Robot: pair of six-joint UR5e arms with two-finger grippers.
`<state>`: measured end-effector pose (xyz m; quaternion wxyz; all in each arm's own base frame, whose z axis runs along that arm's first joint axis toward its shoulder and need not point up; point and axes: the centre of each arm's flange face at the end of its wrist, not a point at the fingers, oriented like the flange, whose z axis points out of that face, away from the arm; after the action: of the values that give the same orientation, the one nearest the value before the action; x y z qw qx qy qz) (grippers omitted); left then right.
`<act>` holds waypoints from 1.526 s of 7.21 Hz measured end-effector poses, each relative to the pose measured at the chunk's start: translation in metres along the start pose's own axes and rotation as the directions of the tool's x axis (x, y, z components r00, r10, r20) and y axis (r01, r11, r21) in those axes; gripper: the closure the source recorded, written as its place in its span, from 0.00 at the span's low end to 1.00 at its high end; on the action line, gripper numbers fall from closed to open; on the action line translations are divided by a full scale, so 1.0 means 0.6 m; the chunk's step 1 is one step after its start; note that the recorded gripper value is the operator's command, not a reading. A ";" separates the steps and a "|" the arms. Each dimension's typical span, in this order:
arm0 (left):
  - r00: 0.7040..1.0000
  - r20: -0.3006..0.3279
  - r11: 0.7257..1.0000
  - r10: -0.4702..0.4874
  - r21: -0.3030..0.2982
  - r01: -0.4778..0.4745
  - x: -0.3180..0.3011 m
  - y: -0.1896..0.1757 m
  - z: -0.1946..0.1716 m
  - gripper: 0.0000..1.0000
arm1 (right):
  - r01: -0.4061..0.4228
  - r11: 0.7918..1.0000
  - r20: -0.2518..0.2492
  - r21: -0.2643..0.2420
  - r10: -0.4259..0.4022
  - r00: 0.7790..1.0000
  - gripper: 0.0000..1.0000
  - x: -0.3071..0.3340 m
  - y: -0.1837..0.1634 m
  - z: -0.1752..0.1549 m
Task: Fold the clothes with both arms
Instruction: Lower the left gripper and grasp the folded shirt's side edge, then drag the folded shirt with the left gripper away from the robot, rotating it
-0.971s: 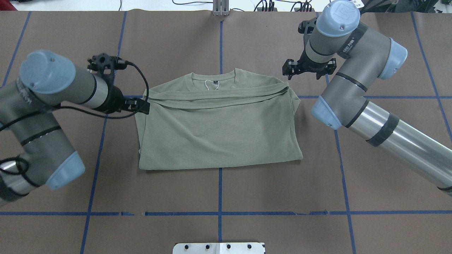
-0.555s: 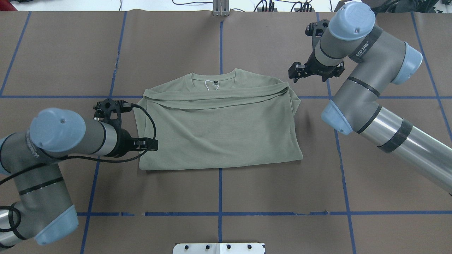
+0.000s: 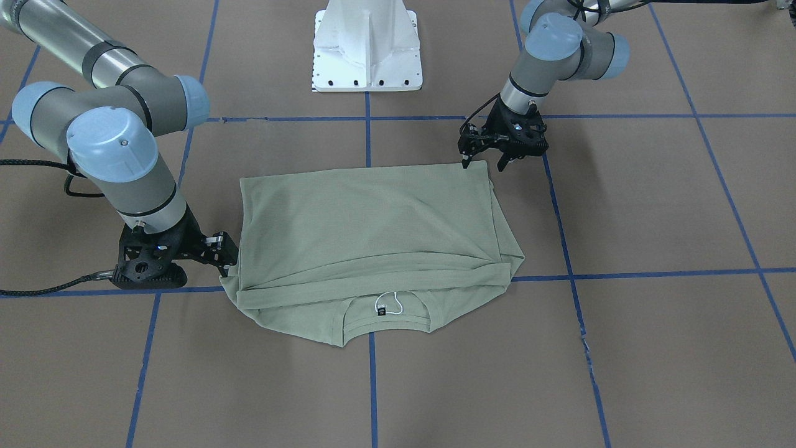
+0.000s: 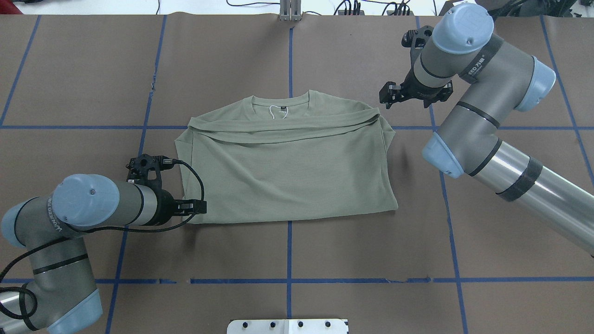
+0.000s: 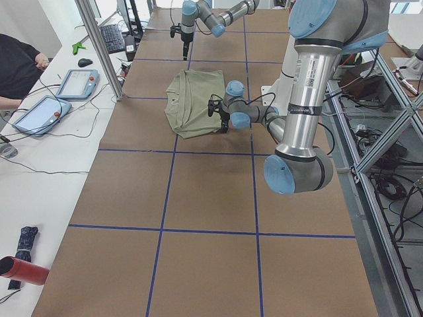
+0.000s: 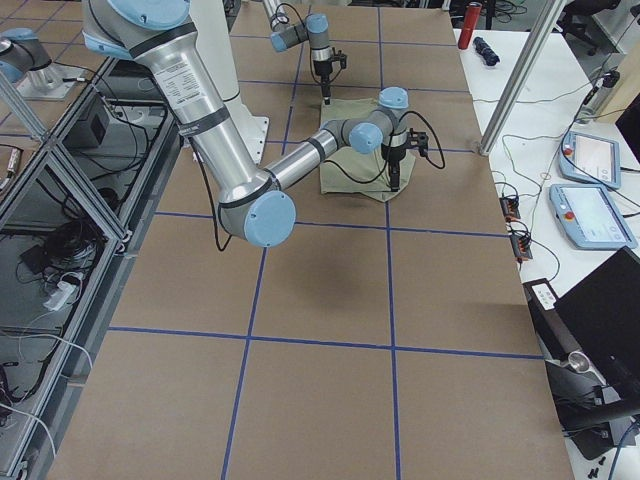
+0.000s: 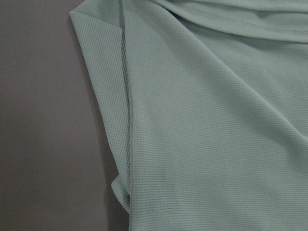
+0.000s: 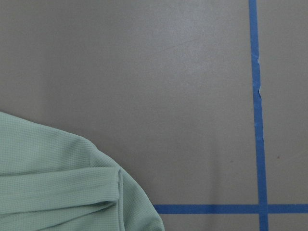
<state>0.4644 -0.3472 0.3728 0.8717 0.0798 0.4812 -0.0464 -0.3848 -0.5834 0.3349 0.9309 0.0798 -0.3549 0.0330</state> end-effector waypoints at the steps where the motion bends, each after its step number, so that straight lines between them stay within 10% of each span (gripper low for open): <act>1: 1.000 -0.003 1.000 -0.004 0.000 0.004 -0.003 0.000 0.008 0.71 | 0.000 1.000 0.000 0.001 0.000 1.000 0.00 0.000 0.000 0.000; 2: 1.000 -0.007 1.000 -0.010 -0.002 0.010 -0.001 0.000 0.010 0.99 | 0.001 1.000 0.000 0.002 -0.001 1.000 0.00 -0.001 0.000 0.000; 8: 0.999 -0.028 0.999 0.032 -0.026 -0.033 0.001 0.002 -0.031 1.00 | 0.000 1.000 -0.004 -0.001 0.000 1.000 0.00 0.002 0.002 0.003; 11: 0.969 0.087 0.970 0.232 0.054 -0.237 -0.107 -0.154 -0.064 1.00 | 0.001 1.000 -0.002 -0.001 -0.001 1.000 0.00 -0.001 0.004 0.003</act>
<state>0.3840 -0.4305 0.3983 0.8868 0.1619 0.4312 0.0387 -0.3868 -0.5815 0.3361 0.9314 0.0796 -0.3537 0.0324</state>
